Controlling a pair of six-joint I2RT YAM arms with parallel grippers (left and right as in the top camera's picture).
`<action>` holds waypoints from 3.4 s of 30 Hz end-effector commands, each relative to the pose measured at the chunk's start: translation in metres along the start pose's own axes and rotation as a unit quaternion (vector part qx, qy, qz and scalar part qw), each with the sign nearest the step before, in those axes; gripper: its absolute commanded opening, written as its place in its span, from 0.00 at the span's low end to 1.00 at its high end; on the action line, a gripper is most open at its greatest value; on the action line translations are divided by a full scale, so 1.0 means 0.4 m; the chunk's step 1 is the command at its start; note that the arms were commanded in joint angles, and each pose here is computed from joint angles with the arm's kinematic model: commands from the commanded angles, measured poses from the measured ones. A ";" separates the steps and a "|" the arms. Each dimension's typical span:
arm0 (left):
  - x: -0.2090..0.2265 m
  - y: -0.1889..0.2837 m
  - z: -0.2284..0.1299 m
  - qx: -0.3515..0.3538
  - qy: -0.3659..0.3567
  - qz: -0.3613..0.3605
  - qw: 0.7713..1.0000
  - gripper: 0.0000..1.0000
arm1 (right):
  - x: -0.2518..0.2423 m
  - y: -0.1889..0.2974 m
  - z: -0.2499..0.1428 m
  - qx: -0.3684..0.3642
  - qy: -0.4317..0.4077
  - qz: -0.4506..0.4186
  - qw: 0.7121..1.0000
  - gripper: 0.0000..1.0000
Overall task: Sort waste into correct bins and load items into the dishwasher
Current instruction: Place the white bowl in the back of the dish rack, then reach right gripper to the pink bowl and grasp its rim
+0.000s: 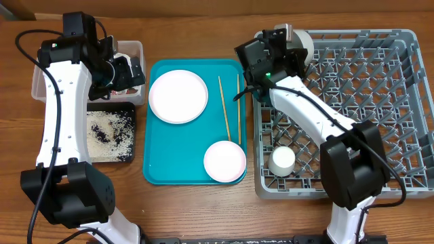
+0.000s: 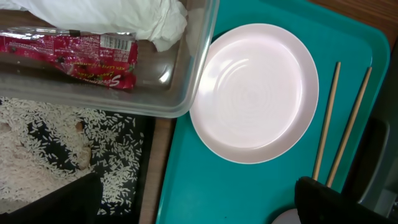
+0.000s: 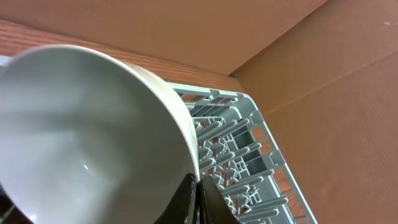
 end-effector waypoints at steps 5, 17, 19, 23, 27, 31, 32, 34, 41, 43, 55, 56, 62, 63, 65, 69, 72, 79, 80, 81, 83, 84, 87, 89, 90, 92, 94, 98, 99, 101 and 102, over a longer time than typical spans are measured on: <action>-0.009 0.015 0.013 -0.012 -0.001 -0.006 1.000 1.00 | 0.034 0.022 0.000 -0.007 -0.004 0.012 1.000 0.04; -0.009 0.015 0.013 -0.012 -0.001 -0.006 1.000 1.00 | 0.129 0.163 -0.031 -0.017 0.050 0.110 0.993 0.50; -0.009 0.015 0.013 -0.012 -0.001 -0.006 1.000 1.00 | 0.127 0.188 -0.021 -0.026 0.046 0.118 0.992 0.59; -0.009 0.015 0.013 -0.012 -0.001 -0.006 1.000 1.00 | 0.111 0.239 0.008 -0.026 0.010 0.183 0.983 0.71; -0.009 0.015 0.013 -0.012 -0.001 -0.006 1.000 1.00 | 0.054 0.300 0.057 -0.018 -0.062 0.276 0.959 0.87; -0.009 0.015 0.013 -0.011 -0.001 -0.006 1.000 1.00 | 0.008 0.412 0.100 0.009 -0.139 0.436 0.889 1.00; -0.009 0.015 0.013 -0.012 -0.001 -0.006 1.000 1.00 | 0.007 0.443 0.101 0.023 -0.149 0.480 0.864 1.00; -0.009 0.015 0.013 -0.012 -0.001 -0.006 1.000 1.00 | 0.012 0.508 0.094 0.050 -0.139 0.563 0.813 1.00; -0.009 0.015 0.013 -0.012 -0.001 -0.006 1.000 1.00 | 0.034 0.610 0.025 0.126 -0.076 0.675 0.723 1.00; -0.009 0.015 0.013 -0.012 -0.001 -0.006 1.000 1.00 | 0.033 0.612 0.001 0.143 -0.062 0.670 0.726 1.00; -0.009 0.015 0.013 -0.012 -0.001 -0.006 1.000 1.00 | 0.130 0.667 -0.119 0.196 0.026 0.655 0.729 0.89; -0.009 0.015 0.013 -0.012 -0.001 -0.006 1.000 1.00 | 0.135 0.663 -0.128 0.203 0.031 0.651 0.731 0.88; -0.009 0.015 0.013 -0.012 -0.001 -0.006 1.000 1.00 | 0.151 0.623 -0.183 0.254 0.038 0.598 0.759 0.86; -0.009 0.015 0.013 -0.012 -0.001 -0.006 1.000 1.00 | 0.149 0.617 -0.187 0.260 0.032 0.588 0.765 0.86; -0.009 0.015 0.013 -0.012 -0.001 -0.006 1.000 1.00 | 0.147 0.612 -0.192 0.271 0.024 0.578 0.769 0.85; -0.009 0.015 0.013 -0.012 -0.001 -0.006 1.000 1.00 | 0.139 0.603 -0.204 0.289 0.016 0.558 0.778 0.84; -0.009 0.015 0.013 -0.012 -0.001 -0.006 1.000 1.00 | 0.131 0.593 -0.214 0.297 0.015 0.541 0.787 0.84; -0.009 0.015 0.013 -0.012 -0.001 -0.006 1.000 1.00 | 0.132 0.587 -0.226 0.300 0.019 0.535 0.790 0.82; -0.009 0.015 0.013 -0.012 -0.001 -0.006 1.000 1.00 | 0.134 0.585 -0.231 0.301 0.020 0.534 0.790 0.81; -0.009 0.015 0.013 -0.012 -0.001 -0.006 1.000 1.00 | 0.138 0.583 -0.237 0.302 0.021 0.533 0.790 0.81; -0.009 0.015 0.013 -0.012 -0.001 -0.006 1.000 1.00 | 0.148 0.576 -0.254 0.305 0.024 0.531 0.790 0.79; -0.009 0.015 0.013 -0.011 -0.001 -0.006 1.000 1.00 | 0.152 0.572 -0.265 0.307 0.026 0.529 0.791 0.79; -0.009 0.015 0.013 -0.012 -0.001 -0.006 1.000 1.00 | 0.168 0.554 -0.294 0.305 0.029 0.520 0.797 0.77; -0.009 0.015 0.013 -0.011 -0.001 -0.006 1.000 1.00 | 0.178 0.538 -0.307 0.297 0.029 0.510 0.806 0.76; -0.009 0.015 0.013 -0.012 -0.001 -0.006 1.000 1.00 | 0.184 0.524 -0.320 0.294 0.032 0.499 0.814 0.75; -0.009 0.015 0.013 -0.012 -0.001 -0.006 1.000 1.00 | 0.202 0.507 -0.344 0.297 0.046 0.485 0.821 0.73; -0.009 0.015 0.013 -0.011 -0.001 -0.006 1.000 1.00 | 0.235 0.491 -0.373 0.301 0.073 0.478 0.822 0.71; -0.009 0.015 0.013 -0.012 -0.001 -0.006 1.000 1.00 | 0.265 0.487 -0.384 0.303 0.082 0.481 0.818 0.66; -0.009 0.015 0.013 -0.012 -0.001 -0.006 1.000 1.00 | 0.267 0.488 -0.380 0.300 0.082 0.484 0.818 0.63; -0.009 0.015 0.013 -0.012 -0.001 -0.006 1.000 1.00 | 0.268 0.488 -0.378 0.297 0.084 0.486 0.818 0.59; -0.009 0.015 0.013 -0.012 -0.001 -0.006 1.000 1.00 | 0.268 0.488 -0.379 0.296 0.086 0.487 0.817 0.59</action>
Point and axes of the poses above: each gripper's point midway between its finger pads, its own y axis back along the fingers, its own x axis along the line the jaws close on, z = x × y, the point moved 4 cm from there along y, back along the fingers, and after that the axes turned 1 degree about -y, right-handed, at the moved point
